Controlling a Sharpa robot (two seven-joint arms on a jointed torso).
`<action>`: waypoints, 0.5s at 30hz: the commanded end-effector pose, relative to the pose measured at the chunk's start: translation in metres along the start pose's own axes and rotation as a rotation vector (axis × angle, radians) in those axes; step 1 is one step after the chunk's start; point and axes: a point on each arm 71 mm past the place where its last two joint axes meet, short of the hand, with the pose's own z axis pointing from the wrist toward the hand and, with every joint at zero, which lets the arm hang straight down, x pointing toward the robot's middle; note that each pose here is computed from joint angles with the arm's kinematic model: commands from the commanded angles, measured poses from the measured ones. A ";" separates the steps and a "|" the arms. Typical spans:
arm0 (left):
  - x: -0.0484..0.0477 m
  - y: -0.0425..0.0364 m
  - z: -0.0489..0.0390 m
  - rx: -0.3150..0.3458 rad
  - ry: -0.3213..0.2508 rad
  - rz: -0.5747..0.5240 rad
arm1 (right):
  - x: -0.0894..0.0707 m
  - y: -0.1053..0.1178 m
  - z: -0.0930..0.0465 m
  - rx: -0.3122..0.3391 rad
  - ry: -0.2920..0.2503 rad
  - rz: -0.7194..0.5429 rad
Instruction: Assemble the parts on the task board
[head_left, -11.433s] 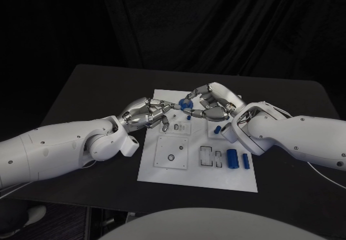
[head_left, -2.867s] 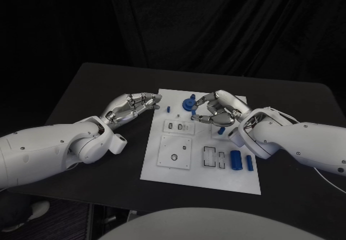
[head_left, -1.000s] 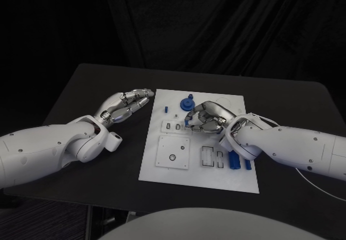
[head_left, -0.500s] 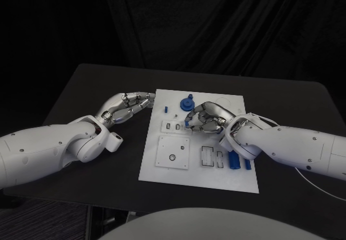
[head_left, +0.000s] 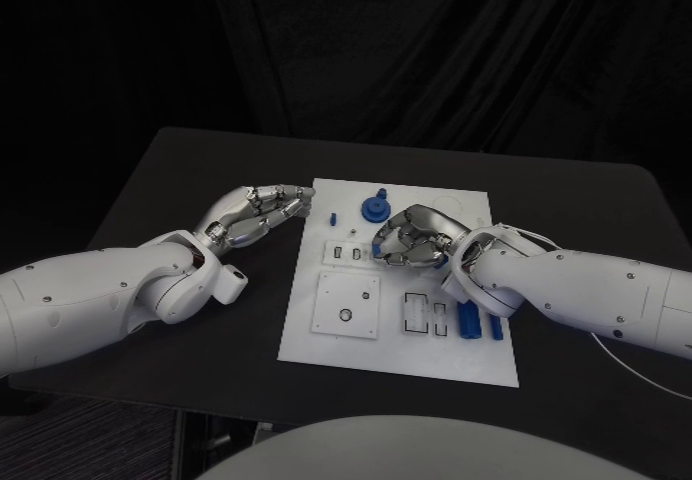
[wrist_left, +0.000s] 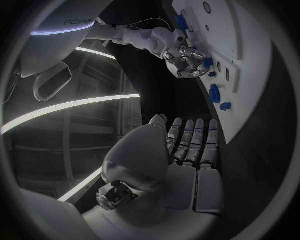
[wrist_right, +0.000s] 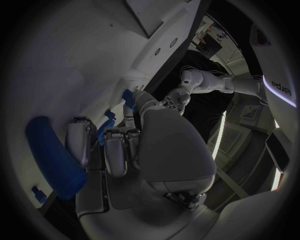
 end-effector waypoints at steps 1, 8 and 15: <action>0.0026 -0.0072 0.0003 0.100 0.017 -0.014 | 0.006 -0.011 -0.003 0.083 0.052 -0.016; 0.0032 -0.0069 0.0007 0.097 0.022 -0.019 | 0.005 -0.013 -0.004 0.090 0.049 -0.018; 0.0037 -0.0066 0.0011 0.094 0.027 -0.023 | 0.005 -0.014 -0.004 0.094 0.050 -0.018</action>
